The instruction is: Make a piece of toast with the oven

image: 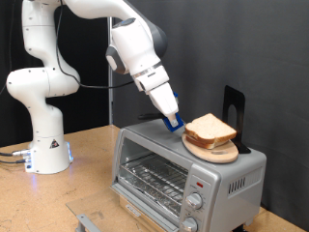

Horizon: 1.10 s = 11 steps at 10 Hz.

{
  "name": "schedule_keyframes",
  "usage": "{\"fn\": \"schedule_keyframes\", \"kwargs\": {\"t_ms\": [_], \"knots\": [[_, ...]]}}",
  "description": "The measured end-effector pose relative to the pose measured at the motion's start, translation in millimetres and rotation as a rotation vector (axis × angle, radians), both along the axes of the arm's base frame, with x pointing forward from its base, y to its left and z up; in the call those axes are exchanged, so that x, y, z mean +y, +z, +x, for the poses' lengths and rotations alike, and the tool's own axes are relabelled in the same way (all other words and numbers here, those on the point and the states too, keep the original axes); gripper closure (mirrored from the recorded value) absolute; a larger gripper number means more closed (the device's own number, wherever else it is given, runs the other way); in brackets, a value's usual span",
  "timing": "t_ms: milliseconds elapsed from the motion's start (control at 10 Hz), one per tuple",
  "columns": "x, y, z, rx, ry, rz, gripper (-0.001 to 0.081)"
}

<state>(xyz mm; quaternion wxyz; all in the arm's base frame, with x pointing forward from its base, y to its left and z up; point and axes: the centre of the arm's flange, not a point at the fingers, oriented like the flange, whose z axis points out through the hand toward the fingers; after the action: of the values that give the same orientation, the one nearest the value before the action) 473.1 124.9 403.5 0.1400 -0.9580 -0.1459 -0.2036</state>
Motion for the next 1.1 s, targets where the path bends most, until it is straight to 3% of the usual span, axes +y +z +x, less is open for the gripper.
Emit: {"fn": "schedule_keyframes", "kwargs": {"t_ms": [400,700,1100], "knots": [[3.8,-2.1,-22.7,0.048,0.031,-0.007,0.0542],[0.5,12.3,-44.0,0.131,0.033,0.085,0.0542],[-45.5,48.3,-49.8,0.154,-0.036,0.188,0.0542]]}}
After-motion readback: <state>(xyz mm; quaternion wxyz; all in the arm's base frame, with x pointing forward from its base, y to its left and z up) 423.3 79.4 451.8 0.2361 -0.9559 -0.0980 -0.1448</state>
